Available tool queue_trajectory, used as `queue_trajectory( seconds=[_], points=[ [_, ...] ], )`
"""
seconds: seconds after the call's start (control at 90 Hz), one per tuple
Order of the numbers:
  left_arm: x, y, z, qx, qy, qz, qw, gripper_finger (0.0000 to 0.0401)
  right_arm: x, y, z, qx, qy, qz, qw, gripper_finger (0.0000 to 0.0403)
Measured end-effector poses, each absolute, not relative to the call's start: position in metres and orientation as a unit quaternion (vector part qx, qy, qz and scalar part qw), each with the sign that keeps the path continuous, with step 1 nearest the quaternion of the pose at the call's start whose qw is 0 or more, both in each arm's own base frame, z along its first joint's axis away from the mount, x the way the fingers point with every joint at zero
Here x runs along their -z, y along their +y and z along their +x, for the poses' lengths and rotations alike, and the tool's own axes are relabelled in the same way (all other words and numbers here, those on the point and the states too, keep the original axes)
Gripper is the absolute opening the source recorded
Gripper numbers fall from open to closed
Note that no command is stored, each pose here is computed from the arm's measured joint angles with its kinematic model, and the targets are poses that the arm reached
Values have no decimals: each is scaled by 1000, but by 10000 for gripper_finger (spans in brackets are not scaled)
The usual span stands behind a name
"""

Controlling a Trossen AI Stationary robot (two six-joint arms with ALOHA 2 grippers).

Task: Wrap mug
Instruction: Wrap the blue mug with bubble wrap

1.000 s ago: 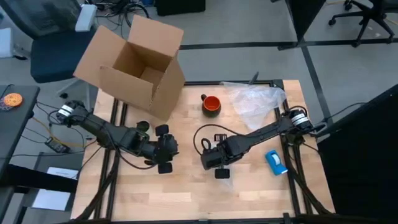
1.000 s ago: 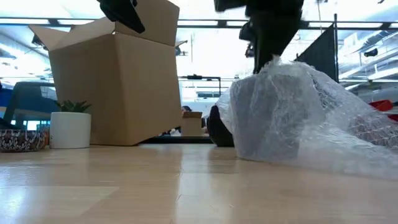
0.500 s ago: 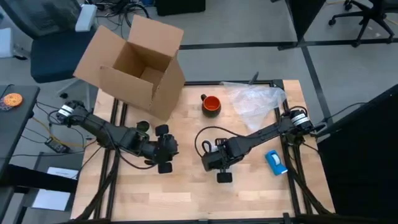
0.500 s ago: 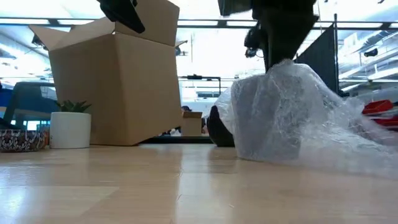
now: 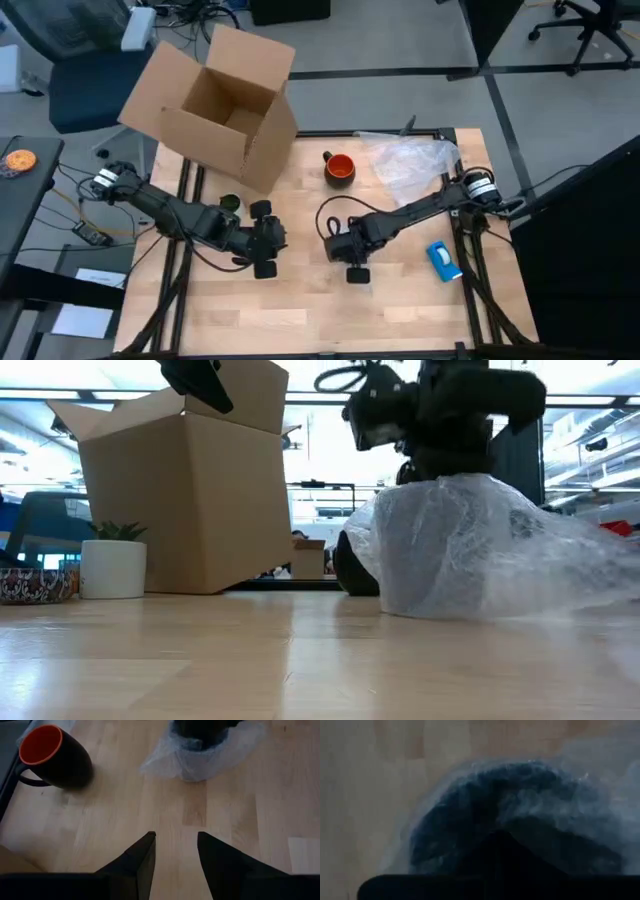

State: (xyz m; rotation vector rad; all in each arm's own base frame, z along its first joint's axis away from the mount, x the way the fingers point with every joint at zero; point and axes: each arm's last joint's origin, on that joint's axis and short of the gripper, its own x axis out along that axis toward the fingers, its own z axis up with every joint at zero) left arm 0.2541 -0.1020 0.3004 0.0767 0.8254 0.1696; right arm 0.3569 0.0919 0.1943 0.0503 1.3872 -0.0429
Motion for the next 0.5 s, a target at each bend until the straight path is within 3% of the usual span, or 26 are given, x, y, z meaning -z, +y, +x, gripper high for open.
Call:
queue_trajectory(
  seconds=[0.256, 0.5],
  points=[
    [-300, -102, 254, -82, 401, 37, 912, 129, -193, 89, 357, 23, 638, 26, 769, 0],
    [-300, -102, 254, -82, 401, 37, 912, 129, -221, 94, 363, 22, 630, -8, 776, 0]
  ],
)
